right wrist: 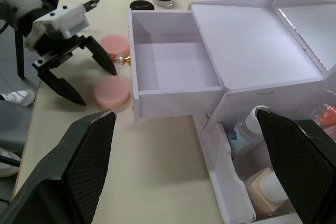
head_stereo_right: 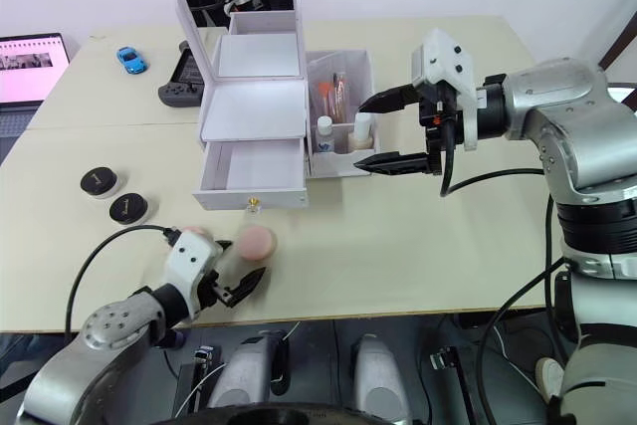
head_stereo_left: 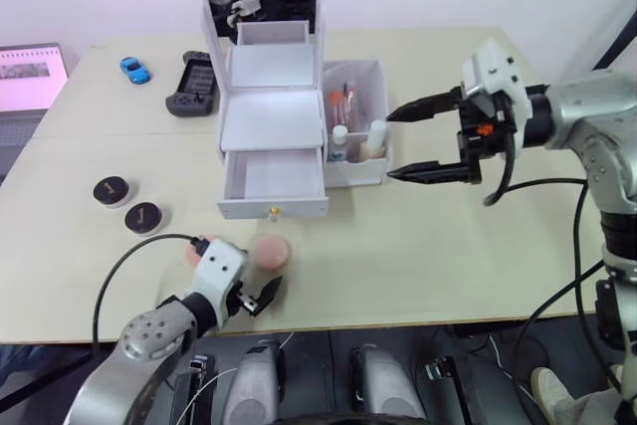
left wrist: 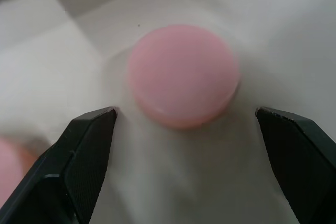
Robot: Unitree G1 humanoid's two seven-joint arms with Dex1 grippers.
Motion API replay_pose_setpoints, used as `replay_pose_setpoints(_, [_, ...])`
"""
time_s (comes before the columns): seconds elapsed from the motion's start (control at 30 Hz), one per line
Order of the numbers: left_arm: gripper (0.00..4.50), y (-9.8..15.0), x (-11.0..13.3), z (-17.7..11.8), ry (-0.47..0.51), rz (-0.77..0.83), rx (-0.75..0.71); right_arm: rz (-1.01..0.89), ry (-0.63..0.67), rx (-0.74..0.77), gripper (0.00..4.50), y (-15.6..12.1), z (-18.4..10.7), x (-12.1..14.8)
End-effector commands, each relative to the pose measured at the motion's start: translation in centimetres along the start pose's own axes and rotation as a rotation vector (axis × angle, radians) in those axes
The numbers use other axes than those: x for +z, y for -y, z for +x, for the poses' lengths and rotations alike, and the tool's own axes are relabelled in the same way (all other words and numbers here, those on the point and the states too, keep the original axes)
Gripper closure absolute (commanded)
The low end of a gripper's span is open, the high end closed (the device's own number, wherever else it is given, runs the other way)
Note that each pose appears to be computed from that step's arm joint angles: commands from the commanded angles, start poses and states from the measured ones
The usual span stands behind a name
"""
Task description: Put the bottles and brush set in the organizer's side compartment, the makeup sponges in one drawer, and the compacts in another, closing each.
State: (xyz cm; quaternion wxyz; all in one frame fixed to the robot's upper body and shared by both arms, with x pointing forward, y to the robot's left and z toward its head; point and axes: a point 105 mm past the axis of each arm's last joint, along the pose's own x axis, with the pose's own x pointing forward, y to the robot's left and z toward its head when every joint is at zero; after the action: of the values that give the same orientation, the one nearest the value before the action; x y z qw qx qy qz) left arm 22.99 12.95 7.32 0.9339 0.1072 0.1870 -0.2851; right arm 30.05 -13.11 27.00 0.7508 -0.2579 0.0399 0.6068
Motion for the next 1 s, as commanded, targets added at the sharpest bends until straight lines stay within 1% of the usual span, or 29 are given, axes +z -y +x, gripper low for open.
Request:
replay_pose_setpoints(0.03, [0.05,0.3,0.3,0.7,-0.01,0.008,0.0,-0.055,0.004,-0.039,0.0,0.0,-1.0,1.5])
replay_pose_setpoints(0.27, [0.05,0.4,0.9,2.0,-0.003,0.004,-0.006,-0.051,-0.011,-0.052,0.0,-0.5,-1.3,1.6])
replay_pose_setpoints(0.3, [0.58,0.4,0.9,2.0,-0.006,0.007,-0.008,-0.052,-0.014,-0.054,0.0,-0.5,-1.3,1.6])
replay_pose_setpoints(0.33, [0.91,0.3,0.9,2.0,-0.008,0.009,-0.008,-0.052,-0.015,-0.055,0.0,-0.5,-1.2,1.6])
replay_pose_setpoints(0.4, [1.83,0.2,0.9,1.9,-0.011,0.009,-0.001,-0.051,-0.016,-0.057,0.0,-0.6,-1.2,1.7])
replay_pose_setpoints(0.57, [1.83,0.0,1.2,1.2,0.006,-0.008,-0.002,-0.047,-0.012,-0.052,0.0,-0.5,-0.9,1.6])
replay_pose_setpoints(0.63, [1.83,-0.1,1.0,0.1,-0.012,0.023,-0.016,-0.045,-0.012,-0.039,0.0,-0.6,-0.7,1.4])
replay_pose_setpoints(0.7, [1.83,0.4,1.0,-1.0,-0.018,0.03,-0.064,-0.043,-0.01,-0.028,0.0,-0.7,-0.5,1.3])
replay_pose_setpoints(0.83, [1.83,1.6,2.2,-3.7,0.041,0.052,-0.188,-0.045,0.011,-0.004,0.0,-0.5,-0.1,1.3])
replay_pose_setpoints(0.97, [1.83,2.2,2.9,-5.4,0.072,0.082,-0.274,-0.043,0.035,0.028,0.0,-0.7,0.1,1.5])
replay_pose_setpoints(1.0, [1.83,2.4,4.8,-6.7,0.153,0.083,-0.335,-0.04,0.052,0.073,0.0,-1.1,0.3,1.7])
